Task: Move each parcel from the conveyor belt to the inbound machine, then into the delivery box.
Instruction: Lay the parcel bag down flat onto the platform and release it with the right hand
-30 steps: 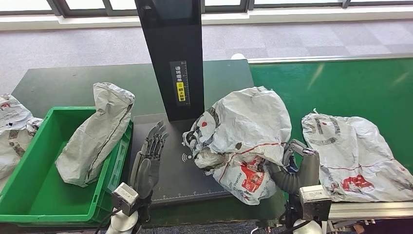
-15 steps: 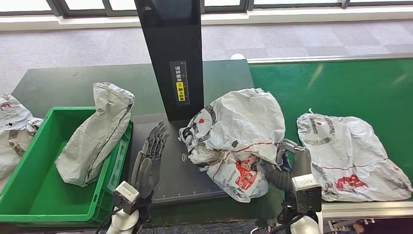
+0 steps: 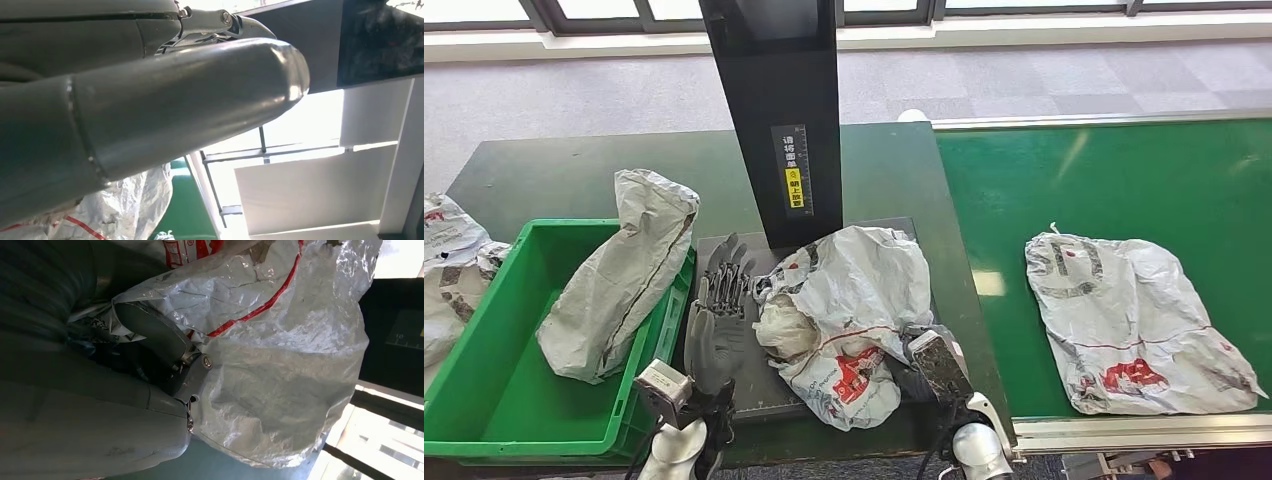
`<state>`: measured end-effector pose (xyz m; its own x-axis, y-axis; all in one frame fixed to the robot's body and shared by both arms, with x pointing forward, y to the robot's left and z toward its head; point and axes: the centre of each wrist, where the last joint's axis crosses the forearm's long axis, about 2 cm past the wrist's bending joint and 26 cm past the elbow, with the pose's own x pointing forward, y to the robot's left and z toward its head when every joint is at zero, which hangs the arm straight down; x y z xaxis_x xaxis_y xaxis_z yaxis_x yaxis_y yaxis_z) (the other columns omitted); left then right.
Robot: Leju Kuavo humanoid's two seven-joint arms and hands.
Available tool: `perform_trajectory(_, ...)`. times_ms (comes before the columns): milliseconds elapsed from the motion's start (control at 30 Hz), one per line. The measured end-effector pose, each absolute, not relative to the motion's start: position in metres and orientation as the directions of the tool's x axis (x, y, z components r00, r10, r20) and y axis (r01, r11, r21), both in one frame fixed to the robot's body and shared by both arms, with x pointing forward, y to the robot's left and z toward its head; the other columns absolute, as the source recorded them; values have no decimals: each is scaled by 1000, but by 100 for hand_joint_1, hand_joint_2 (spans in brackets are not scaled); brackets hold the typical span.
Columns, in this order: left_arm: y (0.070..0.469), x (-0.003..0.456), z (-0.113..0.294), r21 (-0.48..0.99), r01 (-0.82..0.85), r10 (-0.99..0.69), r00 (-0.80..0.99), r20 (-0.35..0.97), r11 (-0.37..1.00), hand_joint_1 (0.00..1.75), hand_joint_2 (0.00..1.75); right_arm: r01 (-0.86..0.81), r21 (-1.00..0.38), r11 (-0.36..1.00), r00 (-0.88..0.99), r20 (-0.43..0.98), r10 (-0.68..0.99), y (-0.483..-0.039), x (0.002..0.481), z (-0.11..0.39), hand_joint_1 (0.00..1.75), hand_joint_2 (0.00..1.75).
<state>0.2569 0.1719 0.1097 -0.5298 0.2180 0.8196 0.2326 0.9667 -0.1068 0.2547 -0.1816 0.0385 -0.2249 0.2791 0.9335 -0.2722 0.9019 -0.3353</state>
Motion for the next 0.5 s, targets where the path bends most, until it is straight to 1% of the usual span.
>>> perform_trajectory(233, 174, 259, 117, -167, 200, 252, -551, 796, 965, 0, 0, -318, -304, 898, -230, 943, 238, -166, 266, 33, 175, 175)
perform_trajectory(267, 174, 259, 119, -173, 199, 256, -554, 792, 965, 0, 0, -323, -299, 898, -234, 944, 231, -164, 267, 32, 140, 175)
perform_trajectory(367, 176, 256, 121, -183, 195, 263, -563, 783, 964, 0, 0, -337, -287, 897, -247, 946, 209, -160, 269, 32, 9, 175)
perform_trajectory(400, 176, 255, 122, -184, 194, 263, -566, 781, 964, 0, 0, -340, -283, 897, -252, 946, 203, -159, 270, 32, 0, 175)
perform_trajectory(500, 177, 251, 123, -187, 189, 263, -571, 778, 964, 0, 0, -343, -263, 902, -266, 948, 175, -158, 270, 32, 0, 175)
